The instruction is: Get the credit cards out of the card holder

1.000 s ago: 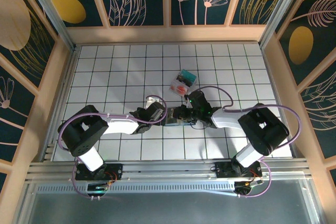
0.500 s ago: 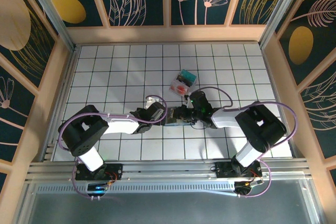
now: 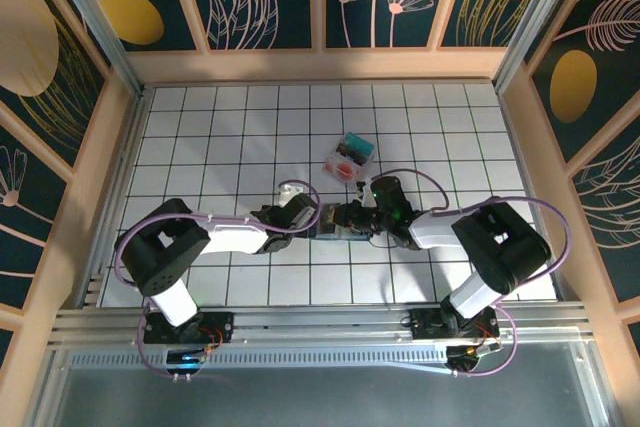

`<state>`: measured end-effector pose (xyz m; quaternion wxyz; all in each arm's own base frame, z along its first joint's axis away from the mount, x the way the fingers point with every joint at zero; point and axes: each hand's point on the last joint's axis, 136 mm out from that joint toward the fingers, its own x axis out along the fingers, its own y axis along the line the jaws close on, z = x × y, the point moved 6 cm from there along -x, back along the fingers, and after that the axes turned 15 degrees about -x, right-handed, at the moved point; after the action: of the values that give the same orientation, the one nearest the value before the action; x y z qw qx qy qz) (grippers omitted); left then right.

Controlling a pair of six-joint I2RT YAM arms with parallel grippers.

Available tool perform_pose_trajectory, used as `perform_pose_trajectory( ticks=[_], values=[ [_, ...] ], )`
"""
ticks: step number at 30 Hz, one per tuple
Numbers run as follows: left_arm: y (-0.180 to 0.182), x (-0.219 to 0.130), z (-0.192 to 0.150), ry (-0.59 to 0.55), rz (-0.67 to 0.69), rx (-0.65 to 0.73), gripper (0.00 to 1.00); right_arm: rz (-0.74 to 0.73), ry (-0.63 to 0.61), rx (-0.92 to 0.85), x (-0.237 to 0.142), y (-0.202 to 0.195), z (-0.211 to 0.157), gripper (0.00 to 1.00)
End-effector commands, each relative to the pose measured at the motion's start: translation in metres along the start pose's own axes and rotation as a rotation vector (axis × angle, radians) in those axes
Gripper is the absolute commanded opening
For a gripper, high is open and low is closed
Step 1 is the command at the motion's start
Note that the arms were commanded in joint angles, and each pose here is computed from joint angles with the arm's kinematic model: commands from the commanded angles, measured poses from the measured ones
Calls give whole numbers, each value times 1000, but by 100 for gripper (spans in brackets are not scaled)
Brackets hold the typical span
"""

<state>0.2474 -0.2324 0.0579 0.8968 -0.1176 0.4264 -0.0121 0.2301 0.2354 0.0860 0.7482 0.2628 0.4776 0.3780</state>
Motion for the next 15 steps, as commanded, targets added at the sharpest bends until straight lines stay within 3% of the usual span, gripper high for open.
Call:
perform_pose_trajectory(
  ticks=[1, 15],
  values=[
    [28, 8, -29, 111, 132, 77, 99, 55, -37, -18, -6, 10, 8, 18],
    [32, 7, -29, 103, 153, 80, 99, -40, -52, 11, -15, -5, 9, 5]
  ],
)
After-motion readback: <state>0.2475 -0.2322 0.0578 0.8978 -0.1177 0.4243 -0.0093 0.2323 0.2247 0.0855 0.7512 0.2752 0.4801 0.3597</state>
